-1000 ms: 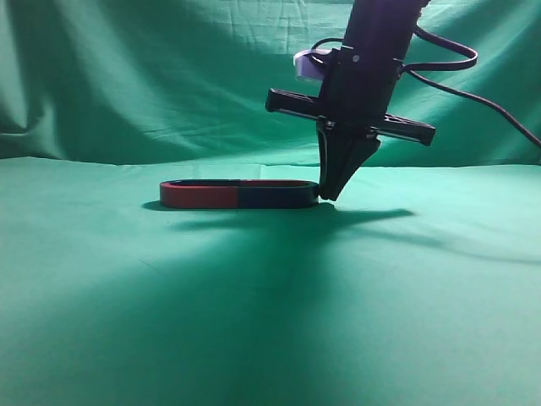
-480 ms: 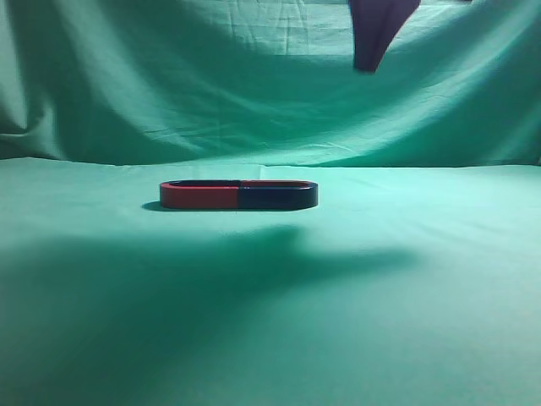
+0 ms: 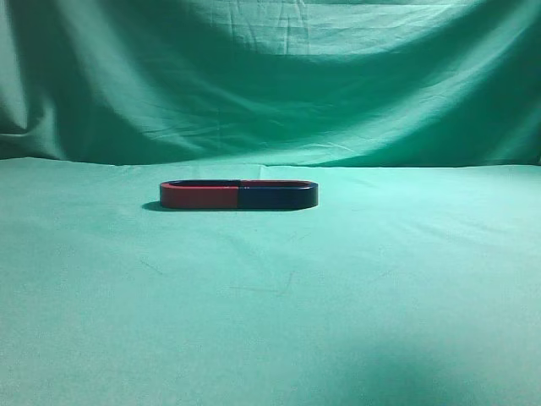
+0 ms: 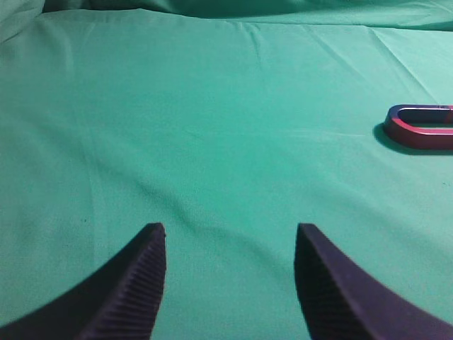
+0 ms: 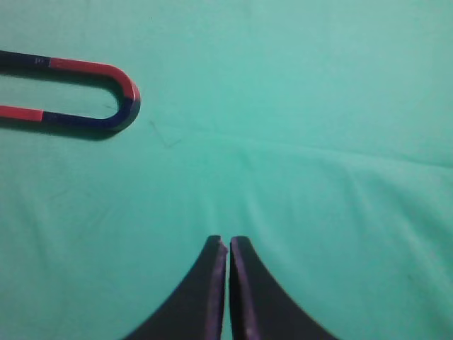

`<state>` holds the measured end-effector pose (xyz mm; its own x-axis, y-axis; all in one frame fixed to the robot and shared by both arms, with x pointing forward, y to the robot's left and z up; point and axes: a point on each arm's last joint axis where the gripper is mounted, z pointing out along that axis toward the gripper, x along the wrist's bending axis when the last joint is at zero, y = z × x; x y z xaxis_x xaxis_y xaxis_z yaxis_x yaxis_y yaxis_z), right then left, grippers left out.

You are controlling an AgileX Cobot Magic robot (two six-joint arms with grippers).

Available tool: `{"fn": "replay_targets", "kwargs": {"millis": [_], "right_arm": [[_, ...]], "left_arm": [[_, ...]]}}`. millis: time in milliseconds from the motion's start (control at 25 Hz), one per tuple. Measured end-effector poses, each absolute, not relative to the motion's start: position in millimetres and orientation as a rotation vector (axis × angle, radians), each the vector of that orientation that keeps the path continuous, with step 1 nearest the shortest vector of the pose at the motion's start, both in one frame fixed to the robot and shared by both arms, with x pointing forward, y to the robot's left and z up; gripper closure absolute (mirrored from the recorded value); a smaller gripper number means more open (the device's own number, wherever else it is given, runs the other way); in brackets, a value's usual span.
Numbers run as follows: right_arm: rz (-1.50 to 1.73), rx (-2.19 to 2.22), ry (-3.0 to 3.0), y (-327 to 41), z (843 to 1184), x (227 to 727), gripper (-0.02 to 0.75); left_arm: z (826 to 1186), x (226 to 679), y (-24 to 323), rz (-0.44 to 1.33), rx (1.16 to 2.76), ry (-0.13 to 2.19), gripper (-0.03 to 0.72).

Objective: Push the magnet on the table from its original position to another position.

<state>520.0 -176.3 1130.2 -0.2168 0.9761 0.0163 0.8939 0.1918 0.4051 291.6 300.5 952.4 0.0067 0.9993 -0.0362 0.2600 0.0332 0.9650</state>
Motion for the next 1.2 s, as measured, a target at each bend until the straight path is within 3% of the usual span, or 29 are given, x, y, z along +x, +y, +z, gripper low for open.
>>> {"fn": "replay_targets", "kwargs": {"millis": [320,880,1200], "right_arm": [[0.717,1.721,2.106,-210,1143,447,0.738],[1.119,1.554,1.894,-255,1104,341,0.738],[1.142,1.429,1.890,-269,1108,313,0.738]], "left_arm": [[952,292,300,1.039,1.378,1.407,0.316],[952,292,300,1.039,1.378,1.407,0.316],[952,292,300,1.039,1.378,1.407,0.316]]}}
